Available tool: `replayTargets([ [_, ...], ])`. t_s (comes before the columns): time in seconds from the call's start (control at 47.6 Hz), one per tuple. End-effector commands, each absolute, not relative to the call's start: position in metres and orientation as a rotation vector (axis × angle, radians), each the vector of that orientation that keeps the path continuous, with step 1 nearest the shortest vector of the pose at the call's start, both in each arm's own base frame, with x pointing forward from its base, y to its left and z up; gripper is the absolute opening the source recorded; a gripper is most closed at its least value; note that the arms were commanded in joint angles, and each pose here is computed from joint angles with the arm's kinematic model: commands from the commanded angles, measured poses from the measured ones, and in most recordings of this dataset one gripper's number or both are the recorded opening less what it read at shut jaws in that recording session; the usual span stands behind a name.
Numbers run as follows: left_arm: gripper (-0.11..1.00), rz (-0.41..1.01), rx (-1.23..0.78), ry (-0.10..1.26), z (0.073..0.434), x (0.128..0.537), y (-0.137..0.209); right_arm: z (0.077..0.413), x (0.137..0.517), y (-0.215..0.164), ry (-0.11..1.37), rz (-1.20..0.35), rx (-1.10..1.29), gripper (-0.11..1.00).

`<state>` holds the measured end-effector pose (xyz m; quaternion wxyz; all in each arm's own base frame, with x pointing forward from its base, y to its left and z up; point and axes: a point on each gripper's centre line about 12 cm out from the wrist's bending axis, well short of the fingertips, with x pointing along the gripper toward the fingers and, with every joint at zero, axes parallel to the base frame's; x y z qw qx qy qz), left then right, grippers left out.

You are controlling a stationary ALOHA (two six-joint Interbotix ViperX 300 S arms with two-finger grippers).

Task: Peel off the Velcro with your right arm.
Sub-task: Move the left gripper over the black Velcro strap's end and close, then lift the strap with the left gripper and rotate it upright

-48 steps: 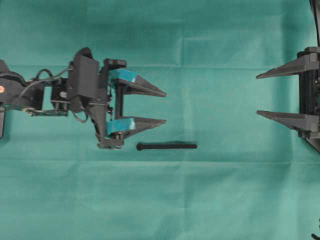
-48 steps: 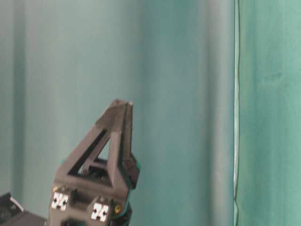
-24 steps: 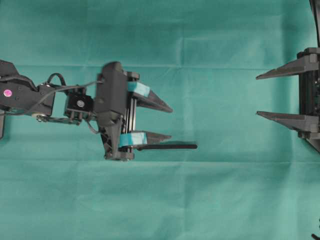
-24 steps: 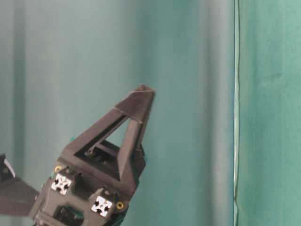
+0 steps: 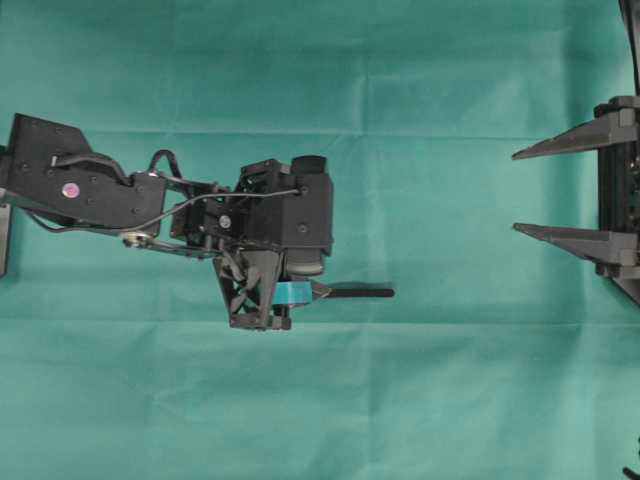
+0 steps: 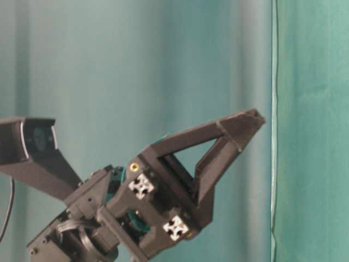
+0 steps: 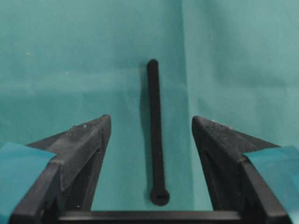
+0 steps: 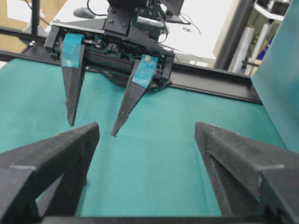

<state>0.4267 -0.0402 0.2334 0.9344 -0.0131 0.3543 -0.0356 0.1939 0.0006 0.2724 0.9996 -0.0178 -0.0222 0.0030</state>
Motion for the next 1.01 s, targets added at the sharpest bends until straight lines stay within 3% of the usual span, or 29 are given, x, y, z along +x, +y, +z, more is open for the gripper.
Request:
replayTargets([
  [0.0,0.68,-0.079,-0.027,0.696,0.245,0.433,-0.043,0.278,0.195,0.0,-0.061,0.004,-0.036,0.63],
  [0.987,0.68,-0.1,-0.004,0.863,0.151,0.452,-0.059,0.272,0.195,0.0,-0.052,0.005,-0.034,0.63],
])
